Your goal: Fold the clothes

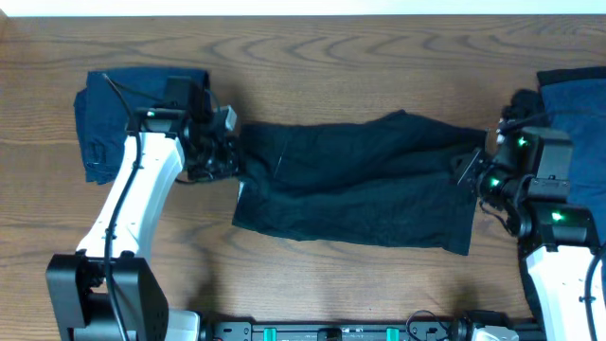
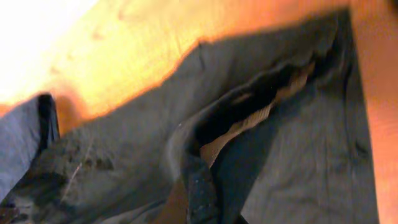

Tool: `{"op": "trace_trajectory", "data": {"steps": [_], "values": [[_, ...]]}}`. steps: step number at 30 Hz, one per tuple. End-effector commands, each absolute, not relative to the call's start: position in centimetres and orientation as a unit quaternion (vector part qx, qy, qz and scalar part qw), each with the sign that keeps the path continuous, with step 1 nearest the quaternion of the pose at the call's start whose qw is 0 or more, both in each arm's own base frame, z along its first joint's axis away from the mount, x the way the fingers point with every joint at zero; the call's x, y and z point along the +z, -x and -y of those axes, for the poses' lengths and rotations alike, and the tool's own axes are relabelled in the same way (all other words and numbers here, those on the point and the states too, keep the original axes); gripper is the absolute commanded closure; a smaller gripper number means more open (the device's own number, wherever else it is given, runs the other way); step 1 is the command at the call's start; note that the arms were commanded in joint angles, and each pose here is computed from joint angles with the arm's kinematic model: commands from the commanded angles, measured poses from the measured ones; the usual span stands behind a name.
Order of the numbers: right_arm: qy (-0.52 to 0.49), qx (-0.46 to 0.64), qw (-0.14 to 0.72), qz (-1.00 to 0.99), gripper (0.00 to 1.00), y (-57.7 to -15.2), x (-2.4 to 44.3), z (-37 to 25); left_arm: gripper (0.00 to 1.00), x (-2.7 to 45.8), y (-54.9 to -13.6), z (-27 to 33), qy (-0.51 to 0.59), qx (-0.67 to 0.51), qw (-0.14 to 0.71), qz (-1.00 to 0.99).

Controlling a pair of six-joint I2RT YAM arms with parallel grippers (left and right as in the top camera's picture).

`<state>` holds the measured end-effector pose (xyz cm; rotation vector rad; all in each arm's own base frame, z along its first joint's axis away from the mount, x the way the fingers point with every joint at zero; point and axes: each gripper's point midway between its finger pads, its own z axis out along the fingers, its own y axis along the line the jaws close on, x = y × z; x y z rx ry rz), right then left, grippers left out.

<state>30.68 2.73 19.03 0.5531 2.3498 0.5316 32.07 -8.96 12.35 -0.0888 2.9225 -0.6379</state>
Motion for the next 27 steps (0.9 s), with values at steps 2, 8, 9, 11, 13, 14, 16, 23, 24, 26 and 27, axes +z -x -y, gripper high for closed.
{"op": "trace_trajectory", "data": {"steps": [2,8,9,11,13,14,16,23,24,26,27], "values": [[-0.218,0.153,0.391,-0.881,0.99,-32.6,21.3,-0.4,0.94,15.4,-35.0,9.0,0.054,-0.224,0.136,-0.964],[-0.189,0.136,0.429,-0.873,0.99,-35.9,21.4,0.2,0.94,17.4,-39.1,9.3,0.079,-0.244,0.217,-0.942],[-0.183,0.134,0.435,-0.872,0.99,-36.6,21.3,0.2,0.94,17.9,-39.8,9.3,0.08,-0.248,0.232,-0.937],[-0.185,0.128,0.444,-0.868,0.99,-37.9,20.9,0.6,0.94,18.9,-41.2,9.4,0.074,-0.254,0.266,-0.927],[-0.189,0.117,0.452,-0.864,0.99,-39.3,20.4,1.1,0.94,19.8,-42.3,9.5,0.066,-0.258,0.296,-0.917],[-0.191,0.113,0.456,-0.862,0.99,-39.8,20.1,1.3,0.94,20.2,-42.8,9.5,0.063,-0.259,0.308,-0.913],[-0.183,0.106,0.461,-0.862,0.99,-41.0,19.4,1.5,0.94,20.8,-43.6,9.6,0.057,-0.262,0.328,-0.906],[-0.143,0.091,0.5,-0.849,0.99,-45.6,17.5,1.8,0.94,20.0,-45.9,9.7,0.049,-0.261,0.35,-0.898],[-0.139,0.09,0.506,-0.847,0.99,-46.1,17.3,1.9,0.94,19.5,-46.2,9.7,0.049,-0.261,0.348,-0.899],[-0.136,0.09,0.518,-0.84,0.99,-47.2,16.8,1.9,0.94,18.2,-47.0,9.7,0.05,-0.261,0.344,-0.901],[-0.135,0.09,0.524,-0.836,0.99,-47.8,16.6,2.0,0.94,17.4,-47.5,9.8,0.051,-0.26,0.342,-0.902]]}}
